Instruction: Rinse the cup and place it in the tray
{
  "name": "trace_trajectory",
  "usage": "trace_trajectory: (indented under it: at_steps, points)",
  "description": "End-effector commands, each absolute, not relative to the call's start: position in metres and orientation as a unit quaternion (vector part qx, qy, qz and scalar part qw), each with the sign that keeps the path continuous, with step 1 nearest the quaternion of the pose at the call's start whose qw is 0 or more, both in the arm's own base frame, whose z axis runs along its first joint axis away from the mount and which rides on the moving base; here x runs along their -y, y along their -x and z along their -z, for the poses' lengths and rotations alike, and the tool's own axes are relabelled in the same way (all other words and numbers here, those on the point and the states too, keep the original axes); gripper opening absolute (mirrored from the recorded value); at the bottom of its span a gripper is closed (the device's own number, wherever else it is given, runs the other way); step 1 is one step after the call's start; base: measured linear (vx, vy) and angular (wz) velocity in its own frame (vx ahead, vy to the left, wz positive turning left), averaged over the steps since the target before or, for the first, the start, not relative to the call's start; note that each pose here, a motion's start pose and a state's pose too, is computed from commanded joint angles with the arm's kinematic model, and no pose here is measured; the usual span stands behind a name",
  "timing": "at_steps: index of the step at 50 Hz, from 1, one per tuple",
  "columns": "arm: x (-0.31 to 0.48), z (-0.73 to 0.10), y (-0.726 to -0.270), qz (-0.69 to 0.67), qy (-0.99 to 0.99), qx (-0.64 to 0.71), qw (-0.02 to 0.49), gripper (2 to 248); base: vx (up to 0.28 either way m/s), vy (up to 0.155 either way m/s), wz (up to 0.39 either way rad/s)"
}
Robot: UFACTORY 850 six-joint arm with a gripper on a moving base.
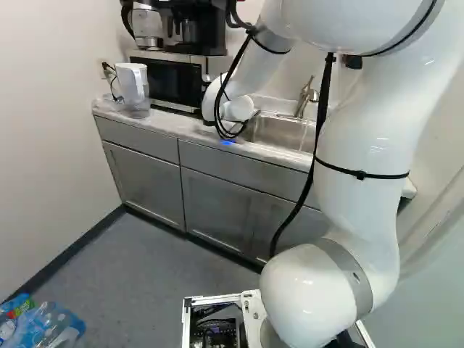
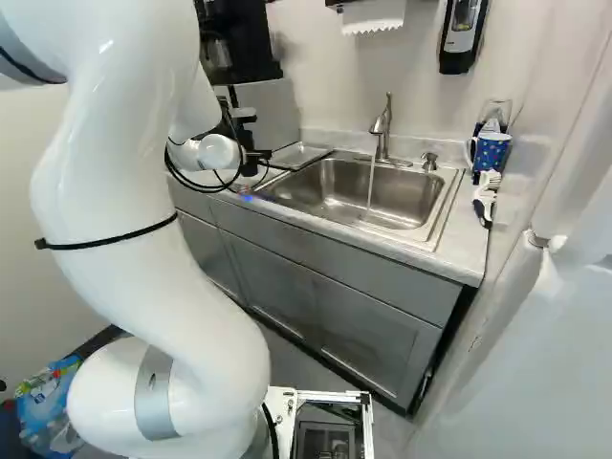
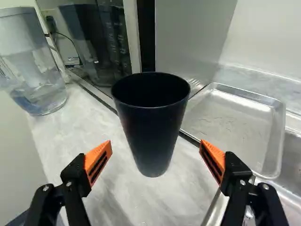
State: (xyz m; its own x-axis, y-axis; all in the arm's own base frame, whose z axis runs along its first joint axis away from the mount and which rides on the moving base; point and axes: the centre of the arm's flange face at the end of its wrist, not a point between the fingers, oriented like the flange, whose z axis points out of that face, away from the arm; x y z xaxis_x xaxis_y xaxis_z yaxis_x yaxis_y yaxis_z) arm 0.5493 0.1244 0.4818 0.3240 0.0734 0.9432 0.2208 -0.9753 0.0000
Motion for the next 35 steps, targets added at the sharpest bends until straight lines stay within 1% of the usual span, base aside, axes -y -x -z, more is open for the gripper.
trace_trajectory:
  at_steps: [22,34,35]
  points:
    - [-0.125,-0.481,-0.565,0.577,0.81,0.089,0.063,247,0.0,0.0,0.0]
    - [-0.126,-0.481,-0.566,0.577,0.809,0.089,0.064,247,0.0,0.0,0.0]
    - [-0.126,-0.481,-0.566,0.577,0.809,0.089,0.064,239,0.0,0.0,0.0]
